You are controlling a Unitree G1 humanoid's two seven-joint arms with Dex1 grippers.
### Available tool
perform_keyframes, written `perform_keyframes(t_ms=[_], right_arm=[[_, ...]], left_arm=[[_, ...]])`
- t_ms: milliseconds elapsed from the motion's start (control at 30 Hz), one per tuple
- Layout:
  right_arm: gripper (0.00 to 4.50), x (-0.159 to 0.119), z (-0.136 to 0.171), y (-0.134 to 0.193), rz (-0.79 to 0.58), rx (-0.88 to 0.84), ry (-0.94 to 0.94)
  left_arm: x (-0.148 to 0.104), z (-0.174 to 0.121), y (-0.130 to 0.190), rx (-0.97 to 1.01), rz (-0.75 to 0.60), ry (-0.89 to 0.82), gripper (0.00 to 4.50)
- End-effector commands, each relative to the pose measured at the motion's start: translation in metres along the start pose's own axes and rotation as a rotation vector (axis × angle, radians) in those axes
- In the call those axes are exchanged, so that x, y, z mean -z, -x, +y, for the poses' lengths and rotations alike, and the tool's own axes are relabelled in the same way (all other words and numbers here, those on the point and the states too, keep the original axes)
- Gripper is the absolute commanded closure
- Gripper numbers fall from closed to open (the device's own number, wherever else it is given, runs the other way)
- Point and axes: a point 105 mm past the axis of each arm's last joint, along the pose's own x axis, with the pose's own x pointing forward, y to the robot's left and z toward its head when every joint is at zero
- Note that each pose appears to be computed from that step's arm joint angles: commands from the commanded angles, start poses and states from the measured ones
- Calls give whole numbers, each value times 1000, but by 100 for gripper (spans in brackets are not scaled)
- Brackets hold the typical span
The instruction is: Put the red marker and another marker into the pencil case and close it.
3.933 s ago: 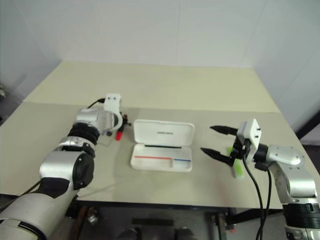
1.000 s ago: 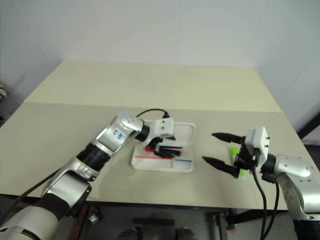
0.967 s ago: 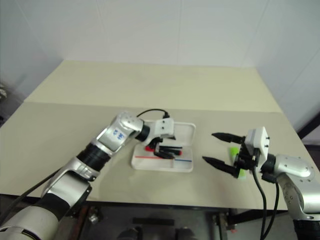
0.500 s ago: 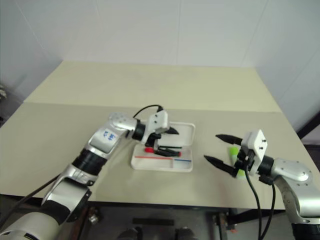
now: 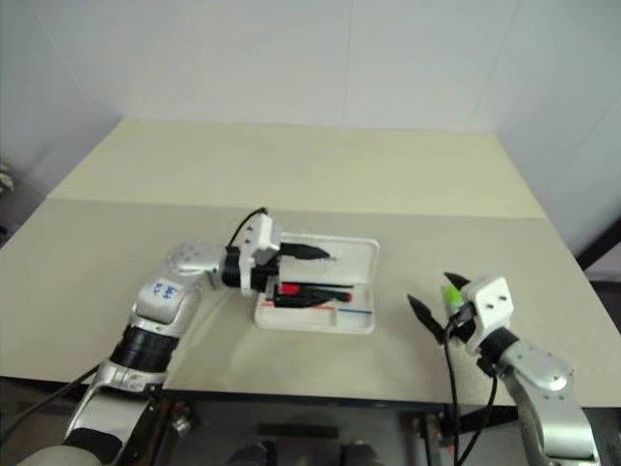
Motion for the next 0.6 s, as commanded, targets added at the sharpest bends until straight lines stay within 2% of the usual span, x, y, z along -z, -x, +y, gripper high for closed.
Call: perform_keyframes(t_ms=[33,200,333,600], right_arm=[[0,-11,-15,4,-38,117,25],[0,0,-30,1,-6,240,8],[0,14,-42,3,45,325,-28],[0,31,-34,4,104,354,-117]], left_arm=[[-15,-4,9,-19,-62,-54,2],[-8,-9,22,-26,-42,-43,2],[-11,-14,36,-31,-93,-41,2],[-5,-16,47,-63,-129,19,2]])
